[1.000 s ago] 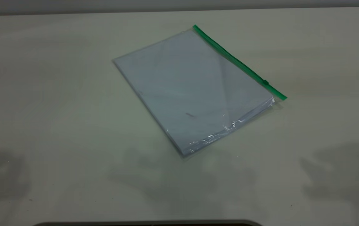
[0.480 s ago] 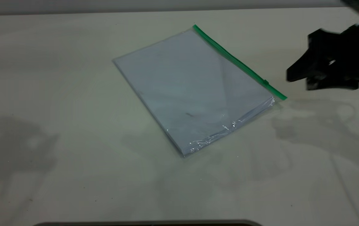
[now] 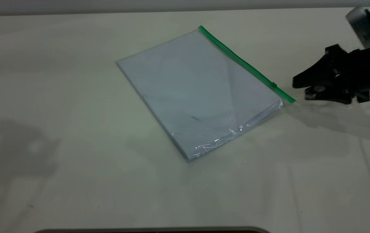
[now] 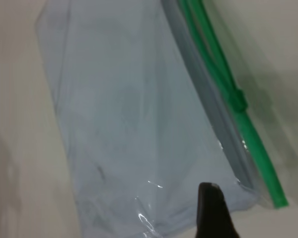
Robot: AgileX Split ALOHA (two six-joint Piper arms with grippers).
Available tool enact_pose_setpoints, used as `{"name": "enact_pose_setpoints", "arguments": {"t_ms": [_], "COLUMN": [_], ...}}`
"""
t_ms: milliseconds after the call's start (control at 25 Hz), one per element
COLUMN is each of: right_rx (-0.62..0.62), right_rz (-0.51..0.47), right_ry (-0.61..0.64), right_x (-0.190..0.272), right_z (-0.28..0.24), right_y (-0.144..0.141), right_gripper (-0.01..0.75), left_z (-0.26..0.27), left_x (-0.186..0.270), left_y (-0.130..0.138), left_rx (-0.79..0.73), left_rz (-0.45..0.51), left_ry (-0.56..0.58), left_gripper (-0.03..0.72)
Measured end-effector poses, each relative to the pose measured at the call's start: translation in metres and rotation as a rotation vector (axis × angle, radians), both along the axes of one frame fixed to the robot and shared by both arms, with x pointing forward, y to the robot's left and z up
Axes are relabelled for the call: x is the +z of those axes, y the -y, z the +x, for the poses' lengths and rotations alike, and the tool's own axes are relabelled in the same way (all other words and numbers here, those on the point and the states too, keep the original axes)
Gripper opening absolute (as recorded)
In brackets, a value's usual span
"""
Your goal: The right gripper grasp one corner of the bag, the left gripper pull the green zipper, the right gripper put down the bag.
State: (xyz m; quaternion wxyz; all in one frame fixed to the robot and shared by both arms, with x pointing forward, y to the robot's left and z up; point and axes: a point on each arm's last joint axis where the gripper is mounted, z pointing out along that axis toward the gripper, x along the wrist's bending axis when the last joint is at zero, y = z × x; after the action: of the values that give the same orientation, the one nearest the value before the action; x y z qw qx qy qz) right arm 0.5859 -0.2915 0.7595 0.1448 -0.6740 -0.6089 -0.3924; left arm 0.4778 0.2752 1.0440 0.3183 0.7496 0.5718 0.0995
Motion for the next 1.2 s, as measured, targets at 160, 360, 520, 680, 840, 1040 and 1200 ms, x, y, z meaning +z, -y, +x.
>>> {"name": "enact_pose_setpoints", "arguments": {"t_ms": [160, 360, 520, 680, 840, 1040, 1200], "right_rx": [0.028, 0.027, 0.045, 0.085, 0.122, 0.116, 0.117], "right_rz": [-0.006, -0.023, -0.020, -0.034, -0.073, -0.078, -0.079], "right_ry": [-0.013, -0.003, 0.001, 0.004, 0.010, 0.025, 0.037], "right_x": [-0.016, -0.020, -0.019, -0.020, -0.022, -0.022, -0.022], "right_z": [0.005, 0.011, 0.011, 0.011, 0.010, 0.012, 0.012], "right_y": [-0.006, -0.005, -0.011, -0.033, -0.050, -0.052, -0.051], "right_gripper": [0.493, 0.493, 0.493, 0.493, 0.493, 0.409, 0.198], "left_z": [0.000, 0.000, 0.000, 0.002, 0.002, 0.002, 0.003], "left_x": [0.000, 0.000, 0.000, 0.001, 0.001, 0.001, 0.001], "left_y": [0.000, 0.000, 0.001, 0.001, 0.000, 0.000, 0.000], "left_rx": [0.000, 0.001, 0.005, 0.014, 0.016, 0.016, 0.017], "left_rz": [-0.001, -0.004, -0.012, -0.018, -0.016, -0.015, -0.014], "left_ry": [-0.001, -0.001, 0.000, 0.014, 0.020, 0.021, 0.025], "left_gripper": [0.568, 0.568, 0.568, 0.568, 0.568, 0.568, 0.568]}}
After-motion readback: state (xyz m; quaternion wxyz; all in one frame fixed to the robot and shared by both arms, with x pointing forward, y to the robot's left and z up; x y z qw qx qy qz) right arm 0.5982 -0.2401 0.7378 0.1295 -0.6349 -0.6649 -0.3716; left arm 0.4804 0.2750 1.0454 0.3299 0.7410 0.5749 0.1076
